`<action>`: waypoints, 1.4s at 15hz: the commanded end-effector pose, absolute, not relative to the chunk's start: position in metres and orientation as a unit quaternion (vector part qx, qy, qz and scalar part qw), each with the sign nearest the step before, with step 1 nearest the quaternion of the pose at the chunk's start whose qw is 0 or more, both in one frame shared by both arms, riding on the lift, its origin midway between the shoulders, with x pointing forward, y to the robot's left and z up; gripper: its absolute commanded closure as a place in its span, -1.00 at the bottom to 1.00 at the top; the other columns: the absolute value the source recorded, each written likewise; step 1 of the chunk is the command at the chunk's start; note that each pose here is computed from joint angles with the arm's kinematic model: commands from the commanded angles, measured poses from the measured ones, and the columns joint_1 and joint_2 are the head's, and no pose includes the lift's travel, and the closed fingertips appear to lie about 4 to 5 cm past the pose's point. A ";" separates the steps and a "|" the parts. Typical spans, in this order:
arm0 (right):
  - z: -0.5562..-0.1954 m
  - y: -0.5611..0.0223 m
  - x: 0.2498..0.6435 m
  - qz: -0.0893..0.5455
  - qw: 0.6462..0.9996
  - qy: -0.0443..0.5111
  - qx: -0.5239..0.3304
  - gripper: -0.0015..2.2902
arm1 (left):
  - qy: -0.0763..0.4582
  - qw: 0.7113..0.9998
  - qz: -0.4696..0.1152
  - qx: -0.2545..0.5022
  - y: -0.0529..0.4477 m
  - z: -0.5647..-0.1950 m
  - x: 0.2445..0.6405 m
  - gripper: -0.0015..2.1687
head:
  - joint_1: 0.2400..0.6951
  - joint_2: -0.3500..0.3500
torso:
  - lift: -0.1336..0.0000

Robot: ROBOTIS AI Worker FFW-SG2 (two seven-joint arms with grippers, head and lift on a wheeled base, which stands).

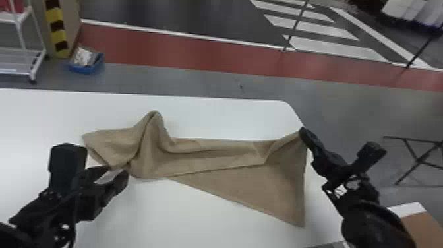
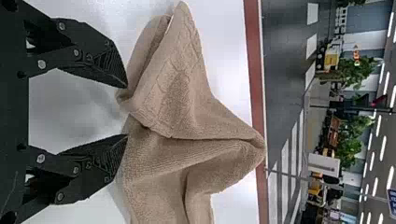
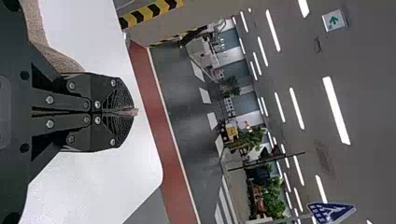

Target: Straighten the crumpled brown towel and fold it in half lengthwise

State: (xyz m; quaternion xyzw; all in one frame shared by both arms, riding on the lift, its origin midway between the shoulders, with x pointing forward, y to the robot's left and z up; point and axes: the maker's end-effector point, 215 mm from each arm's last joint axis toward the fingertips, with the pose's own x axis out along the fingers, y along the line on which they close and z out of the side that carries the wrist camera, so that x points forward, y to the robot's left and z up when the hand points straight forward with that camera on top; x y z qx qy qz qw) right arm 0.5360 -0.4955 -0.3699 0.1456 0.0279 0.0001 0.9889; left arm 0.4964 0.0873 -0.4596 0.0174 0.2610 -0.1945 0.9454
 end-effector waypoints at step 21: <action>-0.237 -0.504 0.523 0.051 0.988 0.030 0.146 0.06 | 0.315 0.932 -0.171 0.047 0.206 -0.285 0.392 0.57 | 1.00 -1.00 | -0.84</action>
